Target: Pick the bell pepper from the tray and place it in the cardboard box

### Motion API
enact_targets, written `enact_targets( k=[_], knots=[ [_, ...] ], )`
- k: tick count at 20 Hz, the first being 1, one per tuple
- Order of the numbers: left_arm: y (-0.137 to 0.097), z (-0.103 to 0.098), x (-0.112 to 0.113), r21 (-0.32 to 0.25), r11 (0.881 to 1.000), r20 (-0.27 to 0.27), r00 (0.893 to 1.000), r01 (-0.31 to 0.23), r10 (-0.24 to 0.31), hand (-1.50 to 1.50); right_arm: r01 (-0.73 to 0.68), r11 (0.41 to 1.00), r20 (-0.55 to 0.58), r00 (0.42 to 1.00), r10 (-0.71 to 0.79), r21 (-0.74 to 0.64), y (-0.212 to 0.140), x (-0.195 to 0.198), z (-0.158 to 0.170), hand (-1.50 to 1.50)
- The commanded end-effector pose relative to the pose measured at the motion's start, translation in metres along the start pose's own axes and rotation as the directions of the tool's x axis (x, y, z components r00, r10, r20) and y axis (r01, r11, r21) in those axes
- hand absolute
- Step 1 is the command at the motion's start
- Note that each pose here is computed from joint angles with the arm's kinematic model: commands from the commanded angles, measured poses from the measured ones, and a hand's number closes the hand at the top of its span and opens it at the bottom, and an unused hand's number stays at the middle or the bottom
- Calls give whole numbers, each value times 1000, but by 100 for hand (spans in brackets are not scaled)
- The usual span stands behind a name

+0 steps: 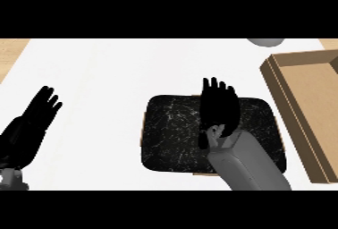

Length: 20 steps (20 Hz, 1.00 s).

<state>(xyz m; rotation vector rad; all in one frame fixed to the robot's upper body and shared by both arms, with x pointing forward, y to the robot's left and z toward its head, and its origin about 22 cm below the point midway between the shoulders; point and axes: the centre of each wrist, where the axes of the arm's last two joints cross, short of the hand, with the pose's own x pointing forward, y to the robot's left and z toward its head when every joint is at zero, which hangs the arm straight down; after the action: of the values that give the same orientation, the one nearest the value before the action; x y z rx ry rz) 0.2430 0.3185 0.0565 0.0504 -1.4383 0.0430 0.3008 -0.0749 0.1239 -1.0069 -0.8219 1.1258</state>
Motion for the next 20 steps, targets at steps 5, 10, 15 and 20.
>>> enact_targets(
  k=[5, 10, 15, 20],
  knots=[
    [11, -7, -9, -1, 1000, 13, 1000, -7, 7, 0, -40, 998, -173, 984, 48, 50, 11, 17, -18, -150],
    [-2, -9, 13, 10, 1000, 10, 1000, -1, 1, 0, -46, 996, -166, 984, 59, 82, 18, 2, -14, -150],
    [5, -5, 8, -2, 1000, 16, 1000, -2, 2, 0, -53, 992, -185, 980, 74, 116, 45, -5, -28, -150],
    [-32, -11, 1, 15, 1000, 17, 1000, -7, 7, 0, -50, 996, -187, 980, 64, 79, 39, -7, -17, -150]
  ],
)
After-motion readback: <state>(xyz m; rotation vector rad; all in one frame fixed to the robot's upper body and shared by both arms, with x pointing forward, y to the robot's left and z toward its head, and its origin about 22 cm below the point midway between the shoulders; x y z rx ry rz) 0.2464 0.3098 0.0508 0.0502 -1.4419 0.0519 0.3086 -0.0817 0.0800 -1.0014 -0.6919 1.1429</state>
